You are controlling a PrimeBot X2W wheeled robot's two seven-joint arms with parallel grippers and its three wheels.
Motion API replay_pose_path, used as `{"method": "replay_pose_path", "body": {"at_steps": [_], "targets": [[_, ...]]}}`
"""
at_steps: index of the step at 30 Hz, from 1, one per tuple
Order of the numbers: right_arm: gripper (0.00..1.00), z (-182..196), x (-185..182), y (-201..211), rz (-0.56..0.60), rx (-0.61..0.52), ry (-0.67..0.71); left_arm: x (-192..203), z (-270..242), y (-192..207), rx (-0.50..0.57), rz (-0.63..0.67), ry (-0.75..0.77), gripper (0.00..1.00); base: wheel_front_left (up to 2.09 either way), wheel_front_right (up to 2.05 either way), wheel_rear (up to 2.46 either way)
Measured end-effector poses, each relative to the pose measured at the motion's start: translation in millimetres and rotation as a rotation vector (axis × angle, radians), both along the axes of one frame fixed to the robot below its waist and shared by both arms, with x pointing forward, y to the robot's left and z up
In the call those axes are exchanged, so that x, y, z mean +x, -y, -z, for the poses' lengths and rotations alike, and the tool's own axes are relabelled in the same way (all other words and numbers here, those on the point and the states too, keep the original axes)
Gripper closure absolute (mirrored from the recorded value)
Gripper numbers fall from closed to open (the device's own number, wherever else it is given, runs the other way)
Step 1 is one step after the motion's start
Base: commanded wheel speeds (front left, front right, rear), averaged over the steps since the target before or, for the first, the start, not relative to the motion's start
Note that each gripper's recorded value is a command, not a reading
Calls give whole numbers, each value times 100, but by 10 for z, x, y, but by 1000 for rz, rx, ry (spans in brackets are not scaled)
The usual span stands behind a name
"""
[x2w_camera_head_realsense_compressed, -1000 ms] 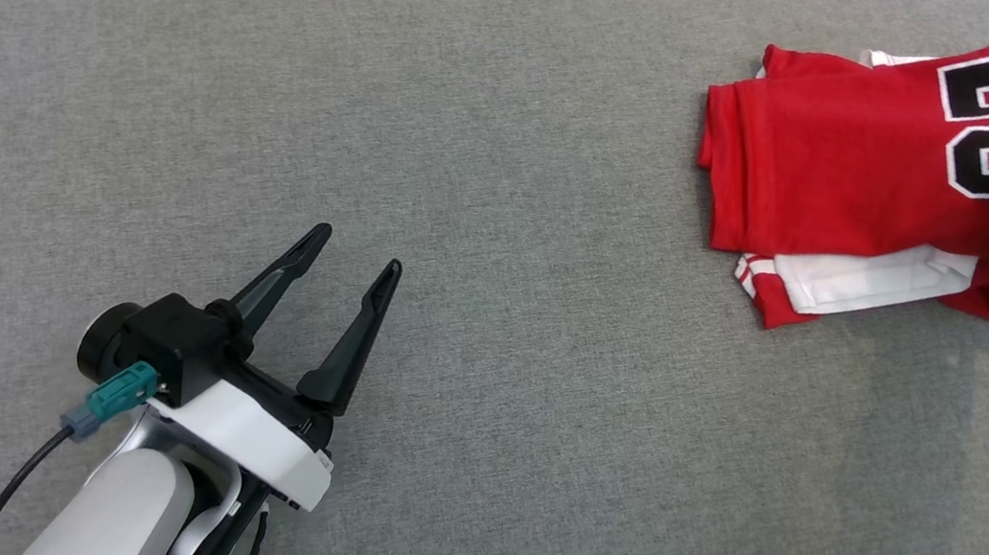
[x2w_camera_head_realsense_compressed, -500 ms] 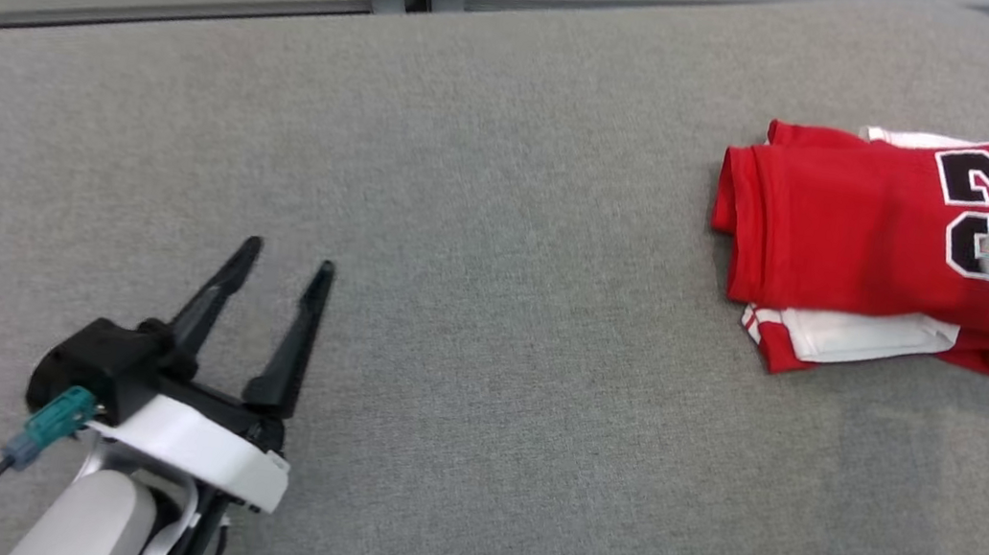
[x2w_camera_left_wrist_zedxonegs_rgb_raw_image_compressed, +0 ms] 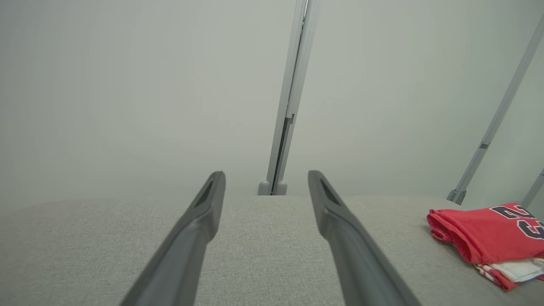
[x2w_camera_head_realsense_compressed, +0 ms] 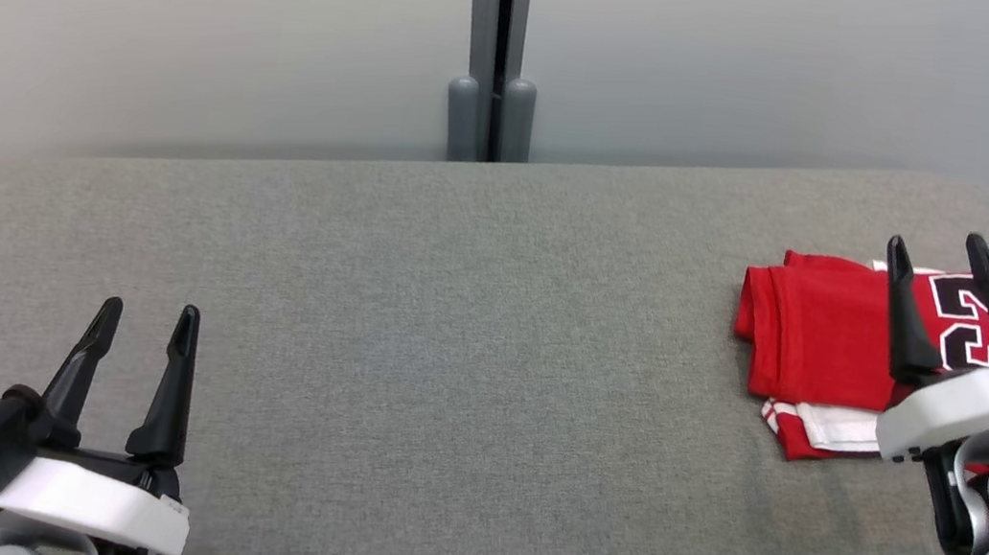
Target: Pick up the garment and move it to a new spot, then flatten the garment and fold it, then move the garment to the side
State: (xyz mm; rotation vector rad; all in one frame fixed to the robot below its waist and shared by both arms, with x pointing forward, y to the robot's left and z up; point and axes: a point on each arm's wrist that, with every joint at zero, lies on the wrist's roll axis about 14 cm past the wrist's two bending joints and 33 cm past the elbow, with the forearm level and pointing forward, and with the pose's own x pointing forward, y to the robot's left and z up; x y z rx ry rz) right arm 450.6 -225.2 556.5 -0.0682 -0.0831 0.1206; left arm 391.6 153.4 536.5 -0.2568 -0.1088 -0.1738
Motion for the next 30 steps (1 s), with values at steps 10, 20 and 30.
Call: {"method": "replay_pose_path", "body": {"at_steps": [10,20,30], "targets": [[0,157,-437,-391,-47,78,32,-361,-17,-359,-3,-130,10,0,0,0,0],[0,361,-670,-477,-31,132,-2,-526,341,-439,37,-162,-79,0,0,0,0],[0,392,-699,-519,-37,135,-10,-416,384,-381,44,-134,-82,0,0,0,0]]}}
